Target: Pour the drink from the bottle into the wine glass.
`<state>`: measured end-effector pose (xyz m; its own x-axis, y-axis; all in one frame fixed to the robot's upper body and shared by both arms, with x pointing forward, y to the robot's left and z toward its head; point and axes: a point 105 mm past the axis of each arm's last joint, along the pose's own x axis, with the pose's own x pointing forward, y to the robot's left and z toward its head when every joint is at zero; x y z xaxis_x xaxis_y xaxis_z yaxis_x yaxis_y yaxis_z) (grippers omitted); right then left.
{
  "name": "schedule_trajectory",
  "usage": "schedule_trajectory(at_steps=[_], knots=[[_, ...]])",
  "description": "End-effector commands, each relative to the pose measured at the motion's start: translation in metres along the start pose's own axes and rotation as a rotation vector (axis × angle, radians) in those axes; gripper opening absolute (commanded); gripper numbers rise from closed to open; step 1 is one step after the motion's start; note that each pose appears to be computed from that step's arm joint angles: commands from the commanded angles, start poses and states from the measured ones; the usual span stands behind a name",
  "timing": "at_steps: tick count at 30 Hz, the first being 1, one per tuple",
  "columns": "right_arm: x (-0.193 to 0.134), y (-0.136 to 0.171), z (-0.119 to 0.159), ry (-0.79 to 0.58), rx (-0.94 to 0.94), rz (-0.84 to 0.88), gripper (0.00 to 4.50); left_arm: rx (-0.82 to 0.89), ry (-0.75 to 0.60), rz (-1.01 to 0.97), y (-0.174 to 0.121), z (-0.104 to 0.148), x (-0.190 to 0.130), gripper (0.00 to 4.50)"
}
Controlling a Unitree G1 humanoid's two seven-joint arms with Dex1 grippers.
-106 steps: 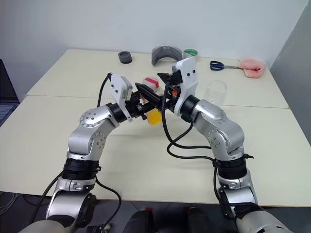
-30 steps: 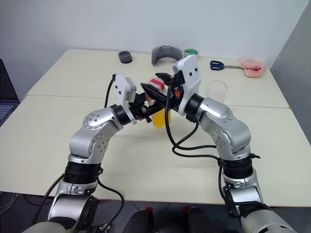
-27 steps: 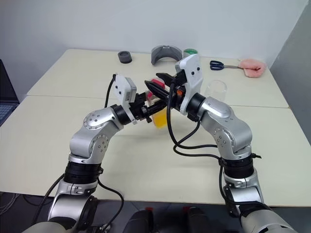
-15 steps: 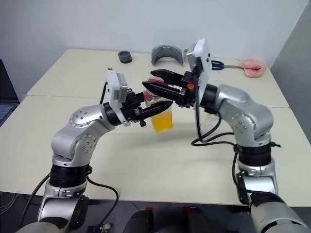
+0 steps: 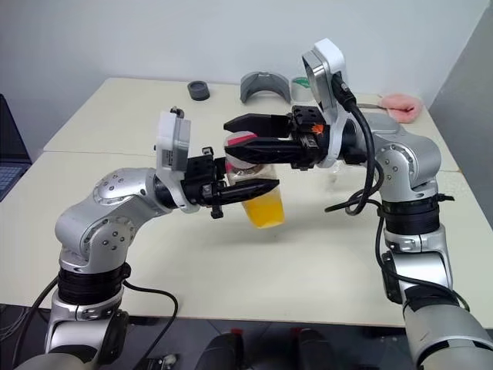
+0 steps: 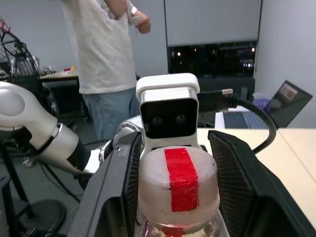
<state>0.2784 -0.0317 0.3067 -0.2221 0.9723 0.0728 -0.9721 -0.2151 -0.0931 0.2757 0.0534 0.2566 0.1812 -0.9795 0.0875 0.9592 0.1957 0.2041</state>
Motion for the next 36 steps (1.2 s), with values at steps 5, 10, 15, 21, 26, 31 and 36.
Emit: schedule_trajectory(at_steps=[5,10,15,21,26,31,36], knots=[[-0.032,0.019,-0.004,0.059,-0.047,-0.229,4.47,0.054,-0.004,0.05,0.01,0.005,-0.004,1.95],[-0.042,0.013,-0.005,0.077,-0.167,-0.595,4.47,0.056,-0.004,0.076,0.017,0.002,-0.005,1.95],[-0.037,0.003,0.006,0.04,-0.281,-0.915,4.47,0.052,-0.007,0.087,0.022,0.001,-0.005,1.95],[-0.024,0.011,0.004,0.017,-0.286,-0.947,4.47,0.043,-0.004,0.063,0.022,-0.002,-0.001,1.95],[-0.022,0.016,-0.001,-0.011,-0.205,-0.863,4.47,0.04,-0.005,0.062,0.031,-0.005,0.003,1.95],[-0.013,0.018,-0.001,-0.013,-0.185,-0.804,4.47,0.04,-0.012,0.058,0.036,-0.006,0.006,1.95],[-0.007,0.013,-0.002,0.004,-0.191,-0.794,4.47,0.036,-0.012,0.047,0.037,-0.007,0.009,1.95]])
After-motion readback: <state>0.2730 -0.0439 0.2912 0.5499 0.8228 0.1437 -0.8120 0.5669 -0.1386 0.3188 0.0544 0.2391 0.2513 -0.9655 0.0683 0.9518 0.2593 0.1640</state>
